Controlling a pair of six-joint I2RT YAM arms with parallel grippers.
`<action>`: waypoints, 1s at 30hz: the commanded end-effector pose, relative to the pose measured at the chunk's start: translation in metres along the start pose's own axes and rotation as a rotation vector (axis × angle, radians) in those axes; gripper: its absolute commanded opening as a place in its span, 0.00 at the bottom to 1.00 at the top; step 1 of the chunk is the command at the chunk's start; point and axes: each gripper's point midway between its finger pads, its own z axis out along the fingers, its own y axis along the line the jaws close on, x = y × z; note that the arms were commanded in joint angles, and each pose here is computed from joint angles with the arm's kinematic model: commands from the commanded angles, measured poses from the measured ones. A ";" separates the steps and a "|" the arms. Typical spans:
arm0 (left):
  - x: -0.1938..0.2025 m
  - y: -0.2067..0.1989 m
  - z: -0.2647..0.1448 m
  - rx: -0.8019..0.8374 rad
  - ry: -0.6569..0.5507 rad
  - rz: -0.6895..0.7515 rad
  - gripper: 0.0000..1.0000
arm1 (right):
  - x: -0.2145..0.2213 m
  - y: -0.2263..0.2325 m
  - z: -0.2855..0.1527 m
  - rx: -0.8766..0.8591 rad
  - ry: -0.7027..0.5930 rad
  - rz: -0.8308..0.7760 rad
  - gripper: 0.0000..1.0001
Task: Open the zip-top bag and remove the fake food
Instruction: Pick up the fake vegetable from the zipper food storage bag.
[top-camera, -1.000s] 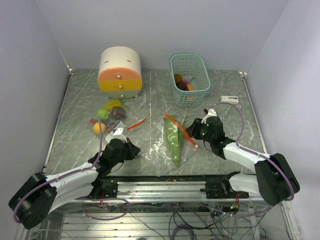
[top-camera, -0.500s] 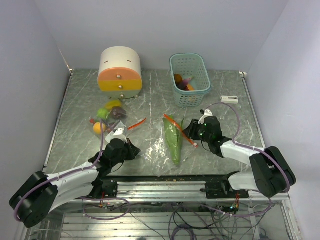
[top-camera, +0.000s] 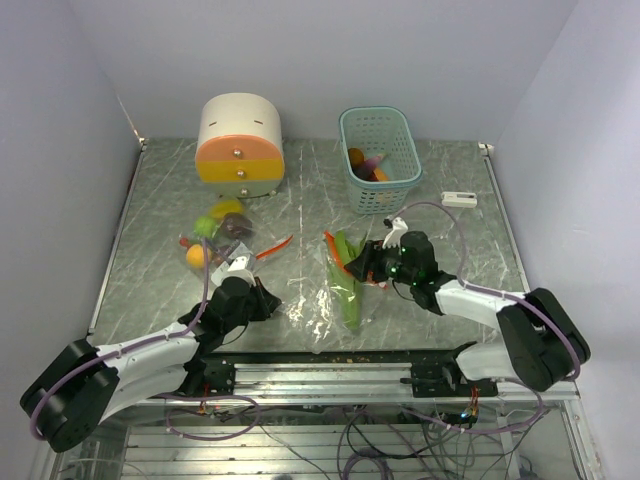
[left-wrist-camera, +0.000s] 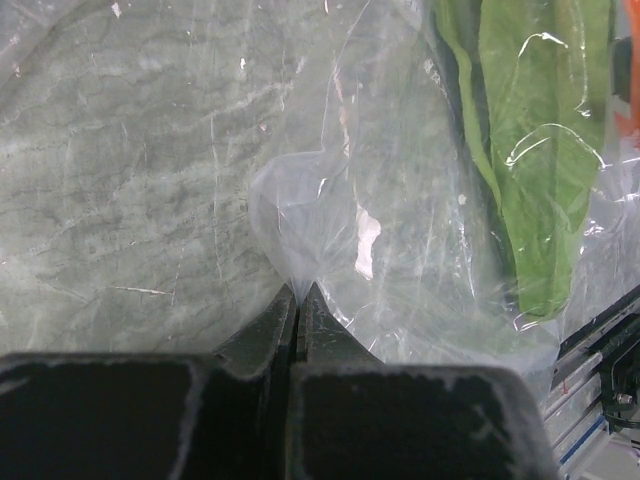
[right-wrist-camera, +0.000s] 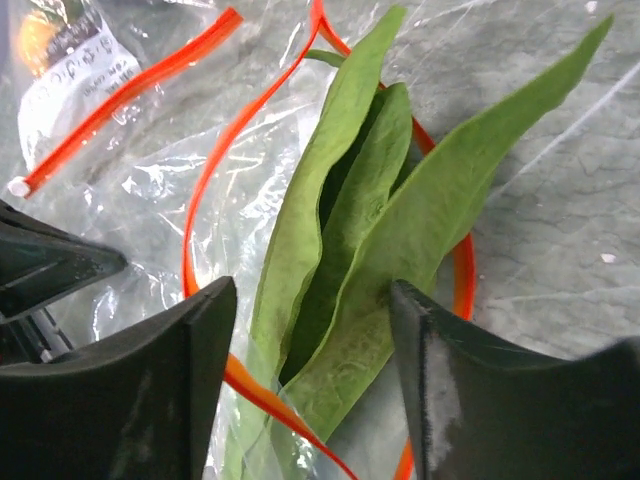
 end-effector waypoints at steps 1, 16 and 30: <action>-0.010 -0.011 0.000 0.034 -0.021 0.005 0.07 | 0.004 0.006 0.012 0.016 0.047 -0.056 0.68; -0.010 -0.007 -0.004 0.022 -0.026 0.008 0.07 | 0.034 -0.028 0.033 0.332 0.161 -0.114 0.56; -0.008 -0.003 -0.006 0.016 -0.033 0.012 0.07 | -0.038 -0.012 0.002 0.368 -0.102 -0.080 0.03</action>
